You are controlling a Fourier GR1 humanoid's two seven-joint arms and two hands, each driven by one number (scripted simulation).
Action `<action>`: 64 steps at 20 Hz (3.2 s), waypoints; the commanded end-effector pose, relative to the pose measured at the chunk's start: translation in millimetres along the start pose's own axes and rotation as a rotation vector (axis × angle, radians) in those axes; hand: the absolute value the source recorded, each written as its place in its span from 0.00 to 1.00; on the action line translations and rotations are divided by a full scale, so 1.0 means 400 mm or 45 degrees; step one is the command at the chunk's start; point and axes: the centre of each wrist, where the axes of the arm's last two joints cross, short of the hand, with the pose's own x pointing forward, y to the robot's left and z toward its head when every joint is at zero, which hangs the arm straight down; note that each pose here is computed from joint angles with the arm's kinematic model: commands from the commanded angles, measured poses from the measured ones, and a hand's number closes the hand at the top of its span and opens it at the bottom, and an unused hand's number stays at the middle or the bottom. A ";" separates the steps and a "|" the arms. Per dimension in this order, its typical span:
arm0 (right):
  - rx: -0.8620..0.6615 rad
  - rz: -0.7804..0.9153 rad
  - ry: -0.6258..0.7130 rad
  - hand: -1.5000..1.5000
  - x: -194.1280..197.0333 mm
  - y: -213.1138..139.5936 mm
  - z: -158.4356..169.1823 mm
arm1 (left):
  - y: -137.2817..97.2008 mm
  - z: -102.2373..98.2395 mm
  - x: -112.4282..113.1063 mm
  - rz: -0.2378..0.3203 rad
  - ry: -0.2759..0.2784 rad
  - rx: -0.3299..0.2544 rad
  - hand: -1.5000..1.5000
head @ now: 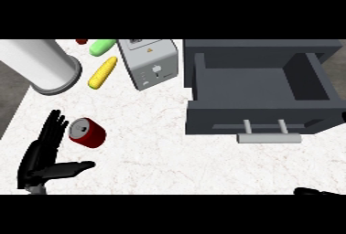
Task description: Pick up the can, place it into the drawer and close the drawer
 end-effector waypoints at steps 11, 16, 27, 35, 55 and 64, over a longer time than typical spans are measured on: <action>-0.024 0.017 -0.001 0.00 0.060 -0.035 -0.005 | -0.010 -0.023 -0.131 -0.007 0.071 0.033 0.00; -0.001 0.027 -0.020 0.00 0.010 -0.035 0.020 | 0.093 -0.060 -0.163 0.030 0.081 0.099 0.00; 0.004 0.019 -0.033 0.00 0.043 -0.042 0.003 | 0.047 -0.086 -0.232 0.021 0.065 0.033 0.00; -0.028 0.016 -0.034 0.00 0.043 0.010 -0.003 | 0.000 -0.169 -0.185 0.072 0.064 -0.160 0.00; -0.037 0.057 -0.062 0.00 0.072 -0.018 -0.002 | -0.369 -0.280 -0.099 0.243 -0.047 -0.127 1.00; -0.069 0.058 -0.061 0.00 0.069 -0.053 -0.017 | -0.426 -0.338 0.017 0.178 -0.104 -0.245 1.00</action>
